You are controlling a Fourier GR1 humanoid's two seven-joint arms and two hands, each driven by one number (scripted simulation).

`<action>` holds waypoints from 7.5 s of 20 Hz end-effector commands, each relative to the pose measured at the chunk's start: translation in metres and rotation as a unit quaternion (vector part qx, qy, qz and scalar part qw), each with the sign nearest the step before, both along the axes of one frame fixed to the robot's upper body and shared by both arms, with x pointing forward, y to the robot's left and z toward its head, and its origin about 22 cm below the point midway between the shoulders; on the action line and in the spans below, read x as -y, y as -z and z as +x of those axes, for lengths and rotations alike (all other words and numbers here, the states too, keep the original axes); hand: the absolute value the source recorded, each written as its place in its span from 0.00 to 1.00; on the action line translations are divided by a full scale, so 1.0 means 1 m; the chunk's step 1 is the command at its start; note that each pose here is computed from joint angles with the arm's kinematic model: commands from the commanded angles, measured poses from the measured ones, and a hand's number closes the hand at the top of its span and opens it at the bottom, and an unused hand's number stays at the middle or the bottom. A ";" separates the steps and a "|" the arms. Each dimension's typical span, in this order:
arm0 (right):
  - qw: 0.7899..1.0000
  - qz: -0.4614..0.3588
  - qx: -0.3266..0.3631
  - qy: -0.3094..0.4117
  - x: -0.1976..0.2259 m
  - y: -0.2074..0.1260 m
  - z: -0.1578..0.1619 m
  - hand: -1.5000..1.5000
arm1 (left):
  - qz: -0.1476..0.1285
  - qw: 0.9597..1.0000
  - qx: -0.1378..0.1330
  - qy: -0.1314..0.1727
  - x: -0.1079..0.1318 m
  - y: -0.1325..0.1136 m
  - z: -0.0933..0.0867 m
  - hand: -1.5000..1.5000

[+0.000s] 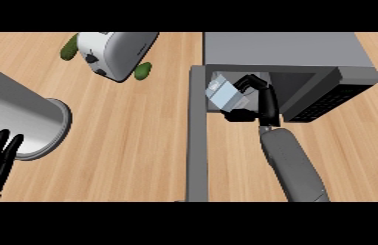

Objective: Pick up the milk, place it into the microwave and close the microwave

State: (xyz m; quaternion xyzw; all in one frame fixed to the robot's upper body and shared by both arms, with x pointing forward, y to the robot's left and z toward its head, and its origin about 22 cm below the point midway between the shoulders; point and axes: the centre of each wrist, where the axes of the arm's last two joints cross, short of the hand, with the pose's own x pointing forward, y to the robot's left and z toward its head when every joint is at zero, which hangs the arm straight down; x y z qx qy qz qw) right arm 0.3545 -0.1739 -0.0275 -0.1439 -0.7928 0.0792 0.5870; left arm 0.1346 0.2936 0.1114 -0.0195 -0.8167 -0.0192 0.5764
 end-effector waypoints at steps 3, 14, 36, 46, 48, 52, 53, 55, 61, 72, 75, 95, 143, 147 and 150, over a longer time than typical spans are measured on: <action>0.999 -0.038 -0.010 0.035 0.017 -0.022 0.044 1.00 | -0.005 1.000 0.000 0.005 -0.001 -0.003 -0.004 0.00; 0.970 -0.133 0.028 0.201 0.055 -0.042 0.070 1.00 | 0.008 1.000 0.004 0.004 -0.004 -0.002 0.002 0.00; 0.972 -0.198 0.000 0.122 0.019 -0.041 0.076 0.00 | 0.043 0.999 0.009 0.015 0.009 0.002 0.017 0.00; 0.971 -0.175 0.029 0.162 0.056 -0.061 0.084 0.00 | 0.045 0.999 -0.005 0.029 0.008 -0.001 0.005 0.00; 0.969 -0.180 0.033 0.168 0.037 -0.054 0.082 0.00 | 0.044 0.999 0.004 0.028 0.010 -0.010 0.000 0.00; 0.966 -0.174 0.053 0.183 0.072 -0.076 0.089 0.00 | 0.043 0.999 -0.010 0.028 0.013 0.004 0.002 0.00; 0.968 -0.161 0.038 0.190 0.054 -0.063 0.085 0.00 | 0.040 0.999 -0.007 0.021 0.014 0.008 -0.002 0.00; 0.967 -0.170 0.036 0.189 0.063 -0.060 0.083 0.00 | 0.043 0.999 -0.009 0.020 0.015 0.001 -0.011 0.00; 0.985 -0.107 0.042 0.128 0.081 -0.065 0.082 0.00 | 0.045 0.999 -0.004 0.012 0.013 0.001 -0.012 0.00; 0.996 -0.035 -0.002 0.080 0.091 -0.012 0.050 0.00 | 0.030 0.999 -0.011 0.024 0.031 0.003 -0.008 0.00; 0.999 0.004 -0.001 0.040 0.067 -0.009 0.051 0.00 | 0.029 0.999 -0.014 0.020 0.028 0.007 -0.007 0.00; 0.990 0.120 -0.074 0.018 0.060 0.108 -0.074 0.00 | 0.028 0.996 -0.023 0.087 0.040 0.006 -0.019 0.00; 0.967 0.208 0.065 -0.135 0.137 0.023 -0.273 0.00 | 0.246 0.880 -0.138 0.382 0.290 0.108 0.089 1.00; 0.959 0.222 0.062 -0.163 0.131 0.005 -0.271 0.00 | 0.215 0.902 -0.132 0.349 0.295 0.117 0.086 1.00; 0.958 0.213 0.075 -0.178 0.129 -0.007 -0.262 0.00 | 0.181 0.919 -0.116 0.330 0.296 0.104 0.106 1.00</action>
